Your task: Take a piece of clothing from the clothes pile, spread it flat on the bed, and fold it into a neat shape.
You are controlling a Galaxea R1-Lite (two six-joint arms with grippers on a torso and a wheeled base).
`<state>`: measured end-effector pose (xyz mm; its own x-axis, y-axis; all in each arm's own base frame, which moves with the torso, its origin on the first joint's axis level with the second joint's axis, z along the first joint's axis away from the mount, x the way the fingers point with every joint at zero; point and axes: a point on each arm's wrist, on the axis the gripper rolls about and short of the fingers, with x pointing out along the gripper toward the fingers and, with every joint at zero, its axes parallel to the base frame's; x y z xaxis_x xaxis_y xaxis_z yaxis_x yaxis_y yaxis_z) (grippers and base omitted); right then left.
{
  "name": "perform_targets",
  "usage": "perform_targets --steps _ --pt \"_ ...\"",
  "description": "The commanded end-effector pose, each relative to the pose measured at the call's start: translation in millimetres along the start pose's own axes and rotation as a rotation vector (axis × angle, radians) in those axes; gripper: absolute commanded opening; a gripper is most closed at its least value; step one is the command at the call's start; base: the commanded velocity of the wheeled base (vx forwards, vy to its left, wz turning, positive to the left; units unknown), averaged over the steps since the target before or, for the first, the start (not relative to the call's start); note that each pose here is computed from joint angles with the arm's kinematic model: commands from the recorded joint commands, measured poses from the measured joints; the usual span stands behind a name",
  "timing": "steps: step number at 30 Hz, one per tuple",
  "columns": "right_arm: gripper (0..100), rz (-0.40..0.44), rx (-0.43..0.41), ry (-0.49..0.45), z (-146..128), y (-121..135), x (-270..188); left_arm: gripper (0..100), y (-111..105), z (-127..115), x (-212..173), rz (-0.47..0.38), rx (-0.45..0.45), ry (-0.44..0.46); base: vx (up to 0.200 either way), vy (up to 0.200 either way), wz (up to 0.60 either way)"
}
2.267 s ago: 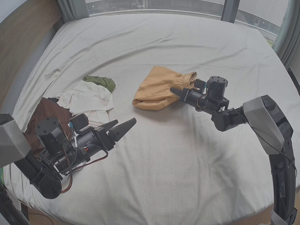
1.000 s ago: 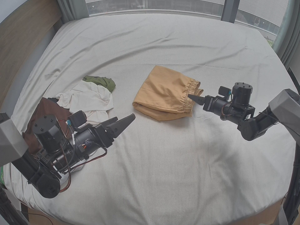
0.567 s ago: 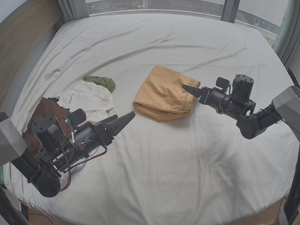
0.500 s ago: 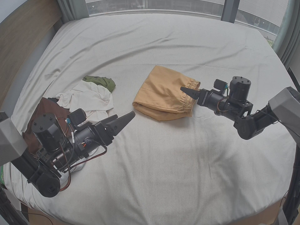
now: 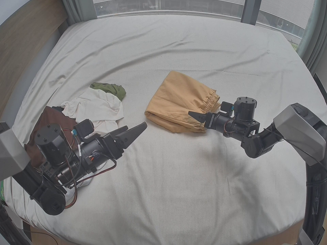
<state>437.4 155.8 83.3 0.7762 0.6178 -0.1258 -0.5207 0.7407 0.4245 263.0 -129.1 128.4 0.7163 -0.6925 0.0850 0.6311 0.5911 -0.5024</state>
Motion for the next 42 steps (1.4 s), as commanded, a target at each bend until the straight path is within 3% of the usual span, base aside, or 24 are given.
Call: perform_targets --steps 1,3,8,11,17,24,28,31,35,38,42 --pt "100 0.014 -0.015 -0.035 13 11 -13 100 -3 4 -1 -0.008 0.004 -0.014 0.000 0.000 0.00" --pt "100 0.021 -0.020 -0.048 21 19 -24 100 -7 8 -3 -0.019 0.010 -0.028 0.000 0.000 0.00" --pt "100 0.010 -0.107 -0.132 62 71 -103 100 -52 35 -36 -0.130 0.053 -0.112 0.000 0.000 0.00" --pt "100 0.025 -0.132 -0.192 80 99 -165 100 -69 36 -65 -0.148 0.049 -0.101 0.000 0.000 0.00" --pt "100 -0.043 -0.193 -0.207 68 117 -264 100 -85 29 -113 -0.152 0.067 -0.065 0.000 0.000 0.00" --pt "100 -0.118 -0.228 -0.261 19 135 -369 100 -82 4 -173 -0.030 0.134 0.024 0.000 0.000 0.00" --pt "100 -0.140 -0.256 -0.337 11 151 -406 100 -77 -3 -203 0.128 0.144 -0.003 0.000 0.000 0.00" --pt "100 -0.150 -0.263 -0.358 4 159 -425 100 -76 -9 -225 0.235 0.155 -0.030 0.000 0.000 0.00" --pt "100 -0.162 -0.262 -0.360 -9 160 -436 100 -77 -19 -243 0.312 0.181 -0.041 0.000 0.000 0.00" --pt "100 -0.185 -0.268 -0.346 -35 154 -440 100 -78 -39 -266 0.401 0.220 -0.049 0.000 0.000 0.00" --pt "100 -0.179 -0.278 -0.342 -64 148 -444 100 -81 -62 -286 0.433 0.266 -0.070 0.000 0.000 0.00"
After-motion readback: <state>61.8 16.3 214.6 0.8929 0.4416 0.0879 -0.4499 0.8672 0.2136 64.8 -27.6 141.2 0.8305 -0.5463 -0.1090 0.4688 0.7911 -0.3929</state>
